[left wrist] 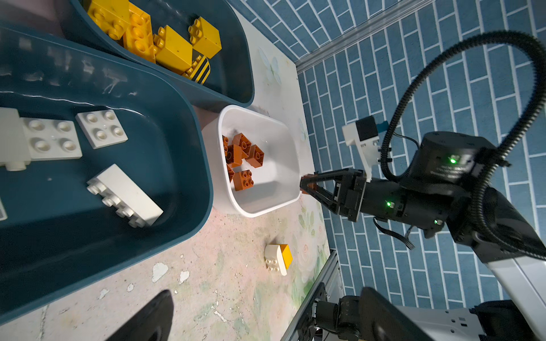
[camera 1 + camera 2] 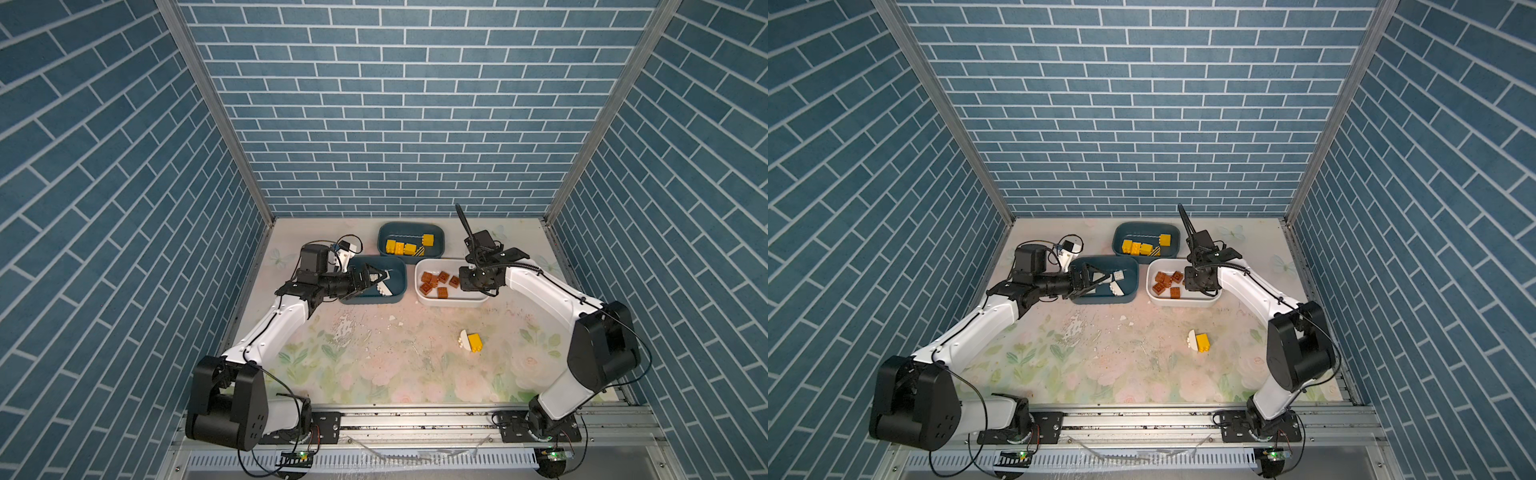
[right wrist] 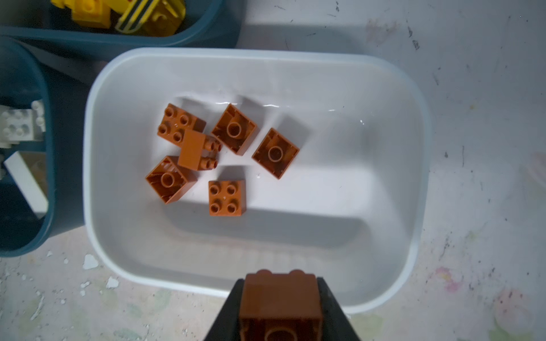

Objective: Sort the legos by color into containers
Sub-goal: 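Carry the brown brick with the right gripper into the white tub, release, then return the right gripper to the pile and grasp the white curved brick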

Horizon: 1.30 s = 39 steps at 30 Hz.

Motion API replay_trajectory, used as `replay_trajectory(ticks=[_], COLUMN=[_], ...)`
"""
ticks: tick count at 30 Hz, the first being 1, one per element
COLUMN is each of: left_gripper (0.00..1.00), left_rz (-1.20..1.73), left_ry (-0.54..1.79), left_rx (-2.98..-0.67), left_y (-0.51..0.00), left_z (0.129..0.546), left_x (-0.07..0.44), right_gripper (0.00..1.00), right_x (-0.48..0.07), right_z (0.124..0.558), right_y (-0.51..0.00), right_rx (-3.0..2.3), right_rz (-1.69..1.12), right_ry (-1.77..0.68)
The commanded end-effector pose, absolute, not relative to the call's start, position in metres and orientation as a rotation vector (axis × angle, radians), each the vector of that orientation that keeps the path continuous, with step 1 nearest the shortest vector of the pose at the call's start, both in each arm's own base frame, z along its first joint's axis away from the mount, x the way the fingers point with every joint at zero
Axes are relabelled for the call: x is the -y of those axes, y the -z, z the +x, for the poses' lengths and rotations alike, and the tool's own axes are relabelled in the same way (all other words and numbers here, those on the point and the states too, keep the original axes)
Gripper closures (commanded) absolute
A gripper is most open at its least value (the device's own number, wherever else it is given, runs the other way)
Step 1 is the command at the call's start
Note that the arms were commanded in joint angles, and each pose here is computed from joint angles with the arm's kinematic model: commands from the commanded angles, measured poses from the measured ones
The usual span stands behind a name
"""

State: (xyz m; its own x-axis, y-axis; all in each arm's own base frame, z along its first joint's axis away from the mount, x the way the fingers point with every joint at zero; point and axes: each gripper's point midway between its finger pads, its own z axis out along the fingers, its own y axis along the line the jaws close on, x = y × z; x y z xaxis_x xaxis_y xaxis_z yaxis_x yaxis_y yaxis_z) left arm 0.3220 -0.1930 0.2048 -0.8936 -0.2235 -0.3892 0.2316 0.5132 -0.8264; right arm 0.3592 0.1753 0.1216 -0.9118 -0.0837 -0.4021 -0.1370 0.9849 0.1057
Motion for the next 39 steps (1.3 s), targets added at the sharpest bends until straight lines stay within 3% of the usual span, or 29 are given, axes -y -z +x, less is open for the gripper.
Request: replay_trajectory(ticks=[1, 7, 13, 21, 25, 30, 39], left_gripper=[0.0, 0.0, 0.0, 0.0, 0.0, 0.0, 0.0], left_rz=[0.038, 0.041, 0.037, 0.038, 0.037, 0.033, 0.028], left_ry=[1.354, 1.355, 1.353, 1.363, 1.363, 1.361, 1.372], left_rx=[-2.26, -2.262, -2.268, -2.276, -2.279, -2.287, -2.304], left_y=[-0.218, -0.218, -0.216, -0.213, -0.213, -0.209, -0.202], left_z=[0.325, 0.323, 0.322, 0.324, 0.323, 0.319, 0.32], left_x=[0.195, 0.195, 0.195, 0.196, 0.196, 0.195, 0.196], right_gripper=[0.75, 0.74, 0.7, 0.48, 0.46, 0.46, 0.45], right_x=[-0.177, -0.186, -0.185, -0.19, -0.186, -0.185, -0.191], right_z=[0.381, 0.393, 0.377, 0.361, 0.353, 0.309, 0.218], right_y=[-0.114, -0.082, -0.068, -0.079, -0.1, -0.113, -0.09], right_rx=[-2.717, -2.777, -2.827, -2.831, -2.804, -2.82, -2.911], right_rz=[-0.236, -0.24, -0.241, -0.26, -0.254, -0.245, -0.226], right_ry=[-0.187, -0.225, -0.252, -0.344, -0.351, -0.369, -0.305])
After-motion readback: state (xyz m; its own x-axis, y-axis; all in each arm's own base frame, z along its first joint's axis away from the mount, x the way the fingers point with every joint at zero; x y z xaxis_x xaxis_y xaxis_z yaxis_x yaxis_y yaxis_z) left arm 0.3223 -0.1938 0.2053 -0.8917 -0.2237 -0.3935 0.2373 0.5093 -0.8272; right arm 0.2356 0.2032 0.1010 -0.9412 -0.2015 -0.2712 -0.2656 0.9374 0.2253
